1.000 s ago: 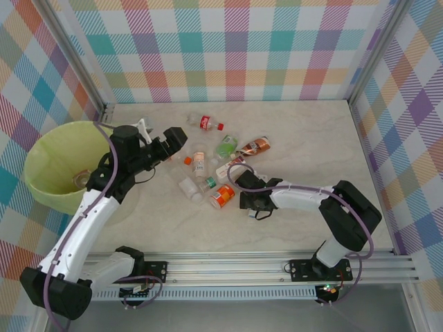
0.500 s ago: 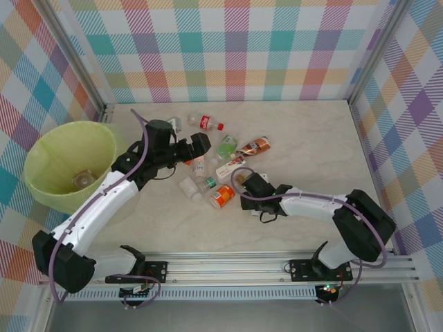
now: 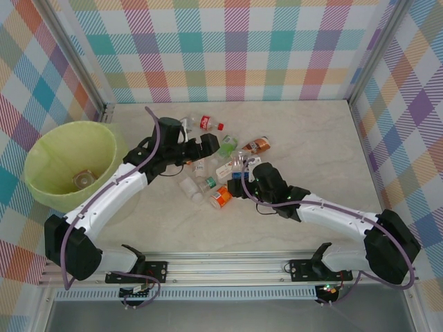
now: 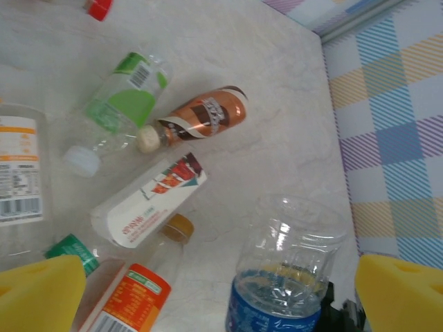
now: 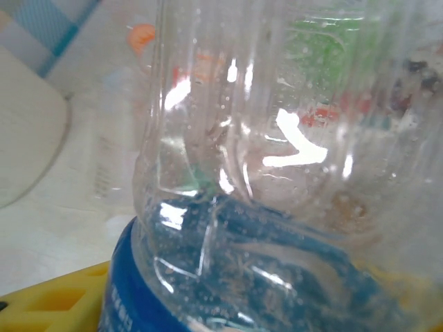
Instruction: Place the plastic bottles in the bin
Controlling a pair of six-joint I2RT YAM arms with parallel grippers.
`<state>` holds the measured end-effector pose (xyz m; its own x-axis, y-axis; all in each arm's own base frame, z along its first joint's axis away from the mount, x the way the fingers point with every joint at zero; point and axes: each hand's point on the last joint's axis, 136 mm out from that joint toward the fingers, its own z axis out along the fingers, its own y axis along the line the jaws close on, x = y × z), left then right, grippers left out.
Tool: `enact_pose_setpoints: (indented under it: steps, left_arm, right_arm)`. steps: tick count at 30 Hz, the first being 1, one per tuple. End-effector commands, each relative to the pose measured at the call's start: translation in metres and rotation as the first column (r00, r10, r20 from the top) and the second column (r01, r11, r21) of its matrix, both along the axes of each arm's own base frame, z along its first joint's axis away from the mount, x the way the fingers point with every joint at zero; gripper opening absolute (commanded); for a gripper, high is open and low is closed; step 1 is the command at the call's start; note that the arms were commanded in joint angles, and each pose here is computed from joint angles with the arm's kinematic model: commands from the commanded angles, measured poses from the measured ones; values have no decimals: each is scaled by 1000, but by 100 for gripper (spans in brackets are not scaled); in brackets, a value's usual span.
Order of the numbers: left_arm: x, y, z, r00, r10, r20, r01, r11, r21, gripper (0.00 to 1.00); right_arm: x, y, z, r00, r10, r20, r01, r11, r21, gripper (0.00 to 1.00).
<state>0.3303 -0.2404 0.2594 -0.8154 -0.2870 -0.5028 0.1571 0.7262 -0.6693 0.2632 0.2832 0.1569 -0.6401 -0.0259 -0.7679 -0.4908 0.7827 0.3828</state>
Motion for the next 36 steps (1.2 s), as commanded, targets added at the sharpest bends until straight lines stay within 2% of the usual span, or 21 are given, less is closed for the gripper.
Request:
enact_pose_setpoints:
  steps: [1,6,9,14,19,22,24,25,28,30,34,36]
  left_arm:
    - [-15,-31,14,986,-161,37,164,981,-100,100]
    - [-26,-47,26,962,-243,126,260,955,-144,100]
    - [-25,-46,19,966,-236,109,249,961,-124,99]
    - [-27,-53,1,961,-272,48,275,958,-76,86]
    - [-28,-60,-4,951,-305,44,308,948,-83,77]
    - [-30,-61,-5,942,-332,46,335,940,-68,80]
    - [-29,-52,-13,956,-294,7,294,956,-22,92]
    - [-26,-46,-13,965,-261,6,261,965,-5,94]
    - [-23,-39,-15,972,-236,13,236,972,5,87]
    - [-26,-44,-13,962,-273,23,273,962,-6,83]
    - [-30,-50,-16,945,-327,23,327,945,-10,82]
    - [-30,-52,-13,942,-335,30,336,942,-17,77]
  right_arm:
    - [-2,27,41,983,129,131,-144,984,109,46]
    - [-7,49,64,956,223,189,-255,952,168,47]
    - [-7,57,76,945,247,215,-291,936,200,48]
    - [-10,68,92,922,298,248,-352,911,214,48]
    - [-12,73,103,910,318,267,-380,897,227,49]
    - [-14,73,110,902,321,287,-391,890,234,49]
    - [-15,72,114,898,320,303,-396,887,238,49]
    - [-17,71,116,896,321,308,-400,885,240,49]
    - [-20,69,119,888,330,321,-412,880,235,50]
    - [-24,70,122,877,348,331,-433,870,235,50]
    - [-34,76,130,840,411,353,-504,833,229,50]
    - [-38,79,133,825,443,352,-532,818,218,50]
